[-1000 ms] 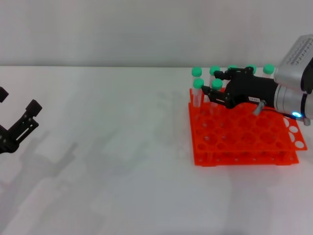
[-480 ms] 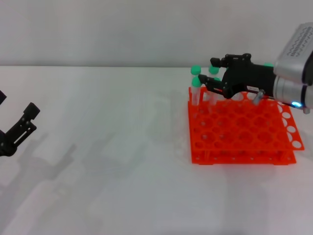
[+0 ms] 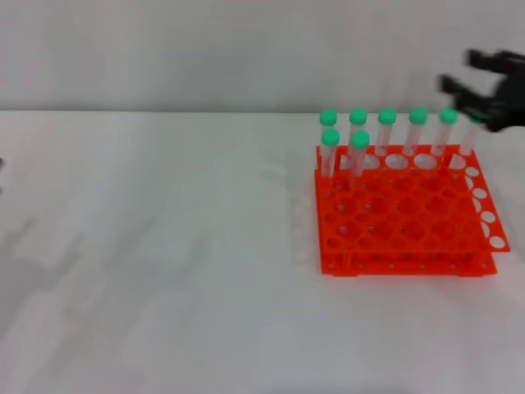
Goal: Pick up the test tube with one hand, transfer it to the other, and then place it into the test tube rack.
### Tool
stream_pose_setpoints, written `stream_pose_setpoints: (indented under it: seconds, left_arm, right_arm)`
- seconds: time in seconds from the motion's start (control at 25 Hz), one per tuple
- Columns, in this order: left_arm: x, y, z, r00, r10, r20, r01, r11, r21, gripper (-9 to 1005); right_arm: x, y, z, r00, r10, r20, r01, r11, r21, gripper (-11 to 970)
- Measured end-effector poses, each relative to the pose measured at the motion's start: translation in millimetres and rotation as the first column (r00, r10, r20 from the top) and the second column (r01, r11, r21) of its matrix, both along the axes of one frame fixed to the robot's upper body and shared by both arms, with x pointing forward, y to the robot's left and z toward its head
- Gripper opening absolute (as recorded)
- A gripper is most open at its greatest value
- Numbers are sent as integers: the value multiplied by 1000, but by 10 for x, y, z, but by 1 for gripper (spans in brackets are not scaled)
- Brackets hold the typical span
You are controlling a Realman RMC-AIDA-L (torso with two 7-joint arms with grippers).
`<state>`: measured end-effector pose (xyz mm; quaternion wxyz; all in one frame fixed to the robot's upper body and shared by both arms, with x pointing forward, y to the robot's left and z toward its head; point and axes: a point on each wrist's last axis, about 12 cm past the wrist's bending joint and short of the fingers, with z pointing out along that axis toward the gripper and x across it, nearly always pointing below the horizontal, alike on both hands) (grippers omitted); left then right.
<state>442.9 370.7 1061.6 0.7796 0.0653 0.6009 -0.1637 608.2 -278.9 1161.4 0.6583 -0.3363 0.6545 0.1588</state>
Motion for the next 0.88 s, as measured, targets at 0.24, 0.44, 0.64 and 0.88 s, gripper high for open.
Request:
stream_pose_setpoints:
  seconds: [0.24, 0.44, 0.64, 0.88]
  left_arm:
    - [-48, 198, 33, 988, 147, 42, -145, 988, -54, 893]
    - [-13, 243, 7, 979, 202, 36, -198, 977, -78, 893]
    - [24, 216, -21, 976, 217, 36, -215, 975, -51, 893]
    - [-31, 229, -99, 970, 244, -5, -244, 967, -69, 893]
  right_arm:
    - [-464, -690, -198, 994, -103, 24, 98, 979, 178, 515]
    - [-931, -1090, -531, 958, -259, 121, 217, 936, 278, 515]
    - [-1369, -1222, -780, 871, -435, 227, 338, 868, 365, 516]
    - [-1568, -1319, -892, 811, -552, 193, 434, 790, 434, 569]
